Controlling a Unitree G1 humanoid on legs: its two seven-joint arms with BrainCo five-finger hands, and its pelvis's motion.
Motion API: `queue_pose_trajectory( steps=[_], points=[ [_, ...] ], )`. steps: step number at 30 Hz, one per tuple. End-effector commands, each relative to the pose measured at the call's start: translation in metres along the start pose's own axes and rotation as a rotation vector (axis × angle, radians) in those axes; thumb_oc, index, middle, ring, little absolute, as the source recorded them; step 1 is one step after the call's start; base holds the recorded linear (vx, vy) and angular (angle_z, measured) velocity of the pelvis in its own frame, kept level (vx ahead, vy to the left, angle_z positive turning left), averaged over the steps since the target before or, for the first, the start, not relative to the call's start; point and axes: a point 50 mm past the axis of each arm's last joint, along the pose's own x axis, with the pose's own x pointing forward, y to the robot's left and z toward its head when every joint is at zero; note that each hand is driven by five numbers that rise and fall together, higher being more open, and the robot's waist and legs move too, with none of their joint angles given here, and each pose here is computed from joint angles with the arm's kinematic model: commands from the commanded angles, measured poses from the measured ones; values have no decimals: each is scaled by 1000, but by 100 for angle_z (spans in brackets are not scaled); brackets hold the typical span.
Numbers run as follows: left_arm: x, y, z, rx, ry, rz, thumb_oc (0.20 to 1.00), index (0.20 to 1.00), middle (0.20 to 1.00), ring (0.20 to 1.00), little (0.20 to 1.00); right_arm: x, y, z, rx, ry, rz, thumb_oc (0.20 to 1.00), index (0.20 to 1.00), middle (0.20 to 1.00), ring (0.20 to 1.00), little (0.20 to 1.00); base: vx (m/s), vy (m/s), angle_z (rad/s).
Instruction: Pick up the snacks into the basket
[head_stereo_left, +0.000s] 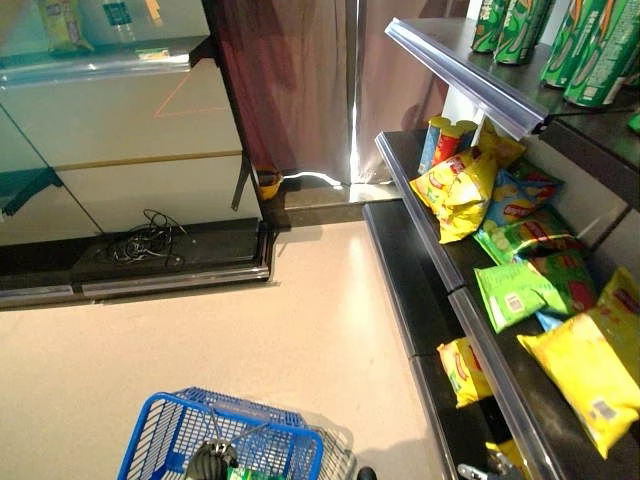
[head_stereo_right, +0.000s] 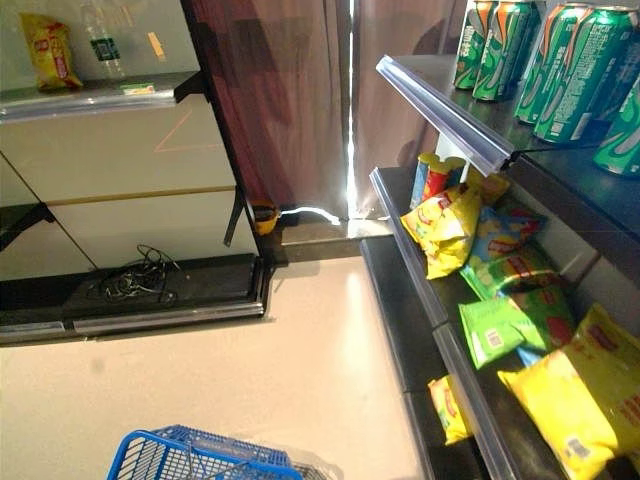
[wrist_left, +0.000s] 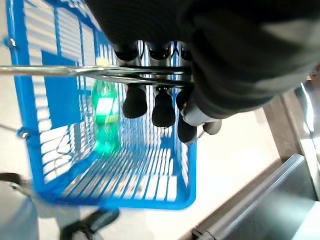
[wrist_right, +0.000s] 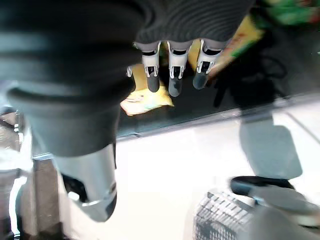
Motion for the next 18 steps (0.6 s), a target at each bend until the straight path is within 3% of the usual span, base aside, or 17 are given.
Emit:
queue_pose_trajectory(
  steps=[1, 8, 18],
  points=[
    [12, 22, 83, -25, -337, 74, 200, 200, 200, 200, 200, 5, -10, 30, -50, -118, -20, 1000, 1000, 1000, 1000, 1000, 338, -213, 13],
    [2, 22, 58, -55, -281, 104, 200, 200, 200, 200, 200, 9, -3, 33, -93, -113, -4, 1000, 1000, 1000, 1000, 1000, 393, -62, -27],
    [1, 32, 58, 8, -282, 110, 200, 200, 200, 200, 200, 6, -5, 41, -134, -152, 10, 1000, 1000, 1000, 1000, 1000, 240, 171, -117]
  ],
)
